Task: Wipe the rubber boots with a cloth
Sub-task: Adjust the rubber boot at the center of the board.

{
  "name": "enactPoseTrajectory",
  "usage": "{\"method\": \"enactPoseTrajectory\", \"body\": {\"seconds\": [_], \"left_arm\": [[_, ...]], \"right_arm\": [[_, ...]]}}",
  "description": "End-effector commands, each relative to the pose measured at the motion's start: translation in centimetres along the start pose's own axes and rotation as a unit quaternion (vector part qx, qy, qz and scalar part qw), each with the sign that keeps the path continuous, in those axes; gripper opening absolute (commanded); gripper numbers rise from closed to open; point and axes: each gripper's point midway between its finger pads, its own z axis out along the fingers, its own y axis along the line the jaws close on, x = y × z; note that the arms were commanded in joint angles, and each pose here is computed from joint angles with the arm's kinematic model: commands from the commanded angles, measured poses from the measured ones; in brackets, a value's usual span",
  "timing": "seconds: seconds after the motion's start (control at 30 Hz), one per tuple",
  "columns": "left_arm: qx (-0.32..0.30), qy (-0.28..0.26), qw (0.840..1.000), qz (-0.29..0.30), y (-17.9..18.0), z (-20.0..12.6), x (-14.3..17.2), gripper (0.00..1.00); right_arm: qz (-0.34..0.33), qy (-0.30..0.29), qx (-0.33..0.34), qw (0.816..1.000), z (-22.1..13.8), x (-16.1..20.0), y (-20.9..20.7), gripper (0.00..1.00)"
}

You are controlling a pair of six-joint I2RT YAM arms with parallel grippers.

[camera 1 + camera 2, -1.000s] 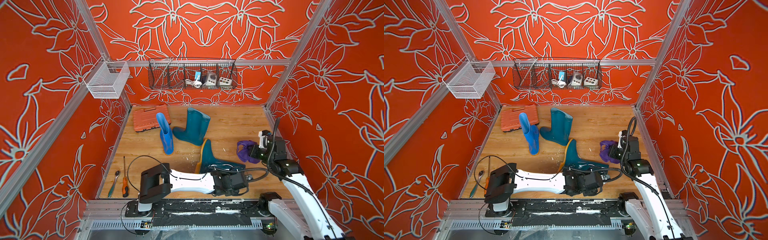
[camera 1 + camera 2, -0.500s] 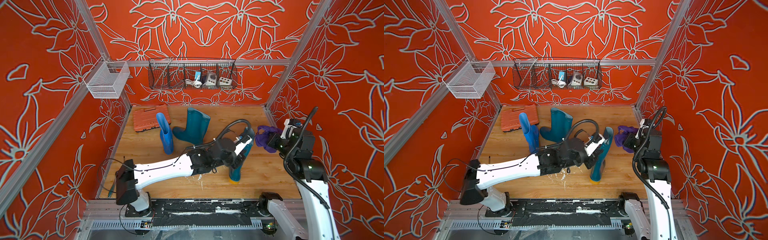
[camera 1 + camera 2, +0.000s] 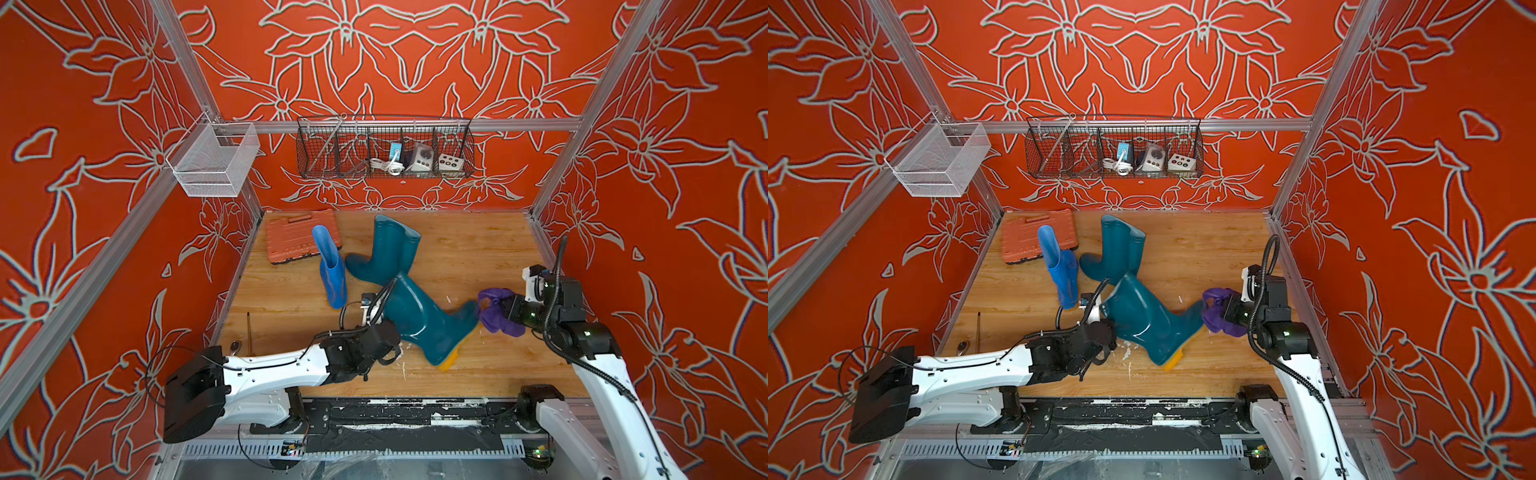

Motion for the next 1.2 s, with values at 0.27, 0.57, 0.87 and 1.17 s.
{"method": "enactPoseTrajectory", "body": {"seconds": [0.27,0.57,0.87,1.17], "left_arm": [[-0.013,0.051,0.997,-0.061,3.3,-0.5,3.1,0.02],[-0.006,0.089,0.993,-0.073,3.1,1.5,6.3,0.04],[0.046,0.126,0.989,-0.058,-3.4,2.5,6.8,0.13],[0.009,0.11,0.994,-0.012,-2.5,-1.2,4.4,0.56]], "right_arm": [[-0.029,0.035,0.004,0.999,1.7,1.8,1.0,0.0],[-0.018,0.104,-0.009,0.994,8.0,7.3,1.0,0.0],[-0.065,0.07,0.023,0.995,9.8,1.6,1.6,0.0],[-0.069,0.058,0.036,0.995,8.8,1.0,0.8,0.0]]}}
